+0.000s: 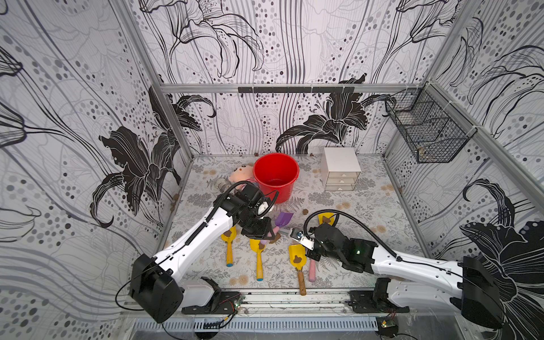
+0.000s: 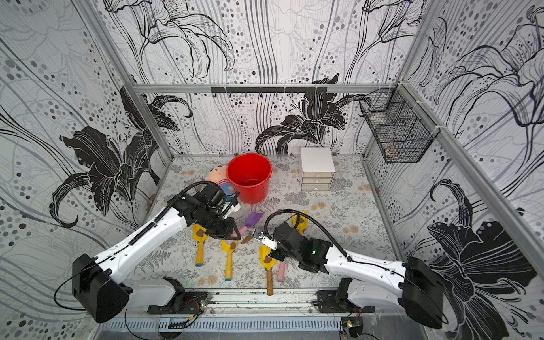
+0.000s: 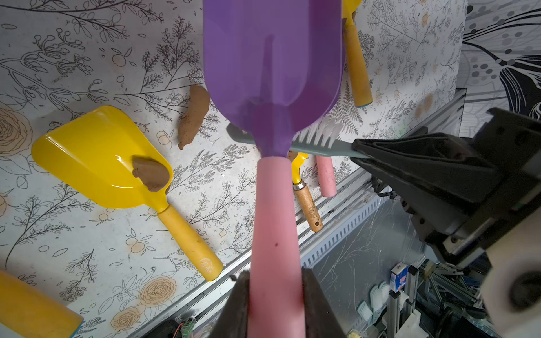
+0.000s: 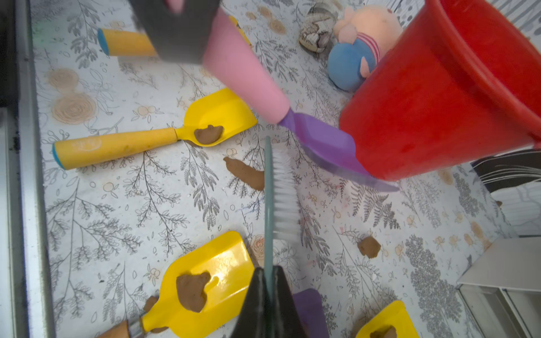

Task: Brush the soil off the hand trowel and place it into the bucket
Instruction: Brush off the soil from the hand trowel.

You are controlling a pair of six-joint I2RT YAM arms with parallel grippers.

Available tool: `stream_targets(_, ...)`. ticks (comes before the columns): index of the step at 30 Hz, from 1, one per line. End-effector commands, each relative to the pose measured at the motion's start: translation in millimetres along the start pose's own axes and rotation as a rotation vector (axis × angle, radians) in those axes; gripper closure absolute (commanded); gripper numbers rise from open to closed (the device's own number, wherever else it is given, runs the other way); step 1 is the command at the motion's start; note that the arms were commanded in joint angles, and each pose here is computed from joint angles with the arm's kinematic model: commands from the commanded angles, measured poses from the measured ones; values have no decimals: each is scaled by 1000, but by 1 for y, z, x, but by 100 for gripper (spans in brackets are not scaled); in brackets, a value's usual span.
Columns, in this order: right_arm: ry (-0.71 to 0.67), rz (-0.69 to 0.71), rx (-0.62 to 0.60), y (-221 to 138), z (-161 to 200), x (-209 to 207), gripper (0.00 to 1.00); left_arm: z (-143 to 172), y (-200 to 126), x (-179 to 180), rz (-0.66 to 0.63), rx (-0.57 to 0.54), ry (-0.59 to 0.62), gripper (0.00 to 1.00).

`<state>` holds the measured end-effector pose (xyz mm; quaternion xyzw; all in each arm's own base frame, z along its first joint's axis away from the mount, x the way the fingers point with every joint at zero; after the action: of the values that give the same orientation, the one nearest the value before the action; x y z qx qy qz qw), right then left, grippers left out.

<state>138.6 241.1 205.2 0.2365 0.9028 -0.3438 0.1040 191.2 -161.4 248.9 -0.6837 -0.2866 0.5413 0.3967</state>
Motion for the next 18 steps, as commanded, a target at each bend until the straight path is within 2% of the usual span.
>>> stream_targets(1,-31,26,-96,-3,-24,-7,100,-1,0,-5,22,5,22,100)
stream_targets(5,-38,91,-86,-3,-21,-11,100,-2,0,-6,27,7,28,100)
stream_targets(12,-93,311,124,5,6,-27,100,0,-14,-13,39,-11,67,100)
stream_targets(14,-122,273,111,7,8,-21,100,0,-16,-15,43,-10,72,100)
stream_targets(18,-217,175,-39,6,-3,1,100,-1,-10,-13,49,20,61,100)
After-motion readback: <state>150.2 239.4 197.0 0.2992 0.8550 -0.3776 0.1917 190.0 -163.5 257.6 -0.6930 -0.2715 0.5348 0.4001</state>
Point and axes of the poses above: each gripper's point midway between its finger pads, its own y axis out along the fingers, its own x axis along the line the jaws close on, z = x × y, the point moved 9 cm from there along -y, back along the fingers, and after that the axes turned 1 degree about -y, right-handed, at the moved point
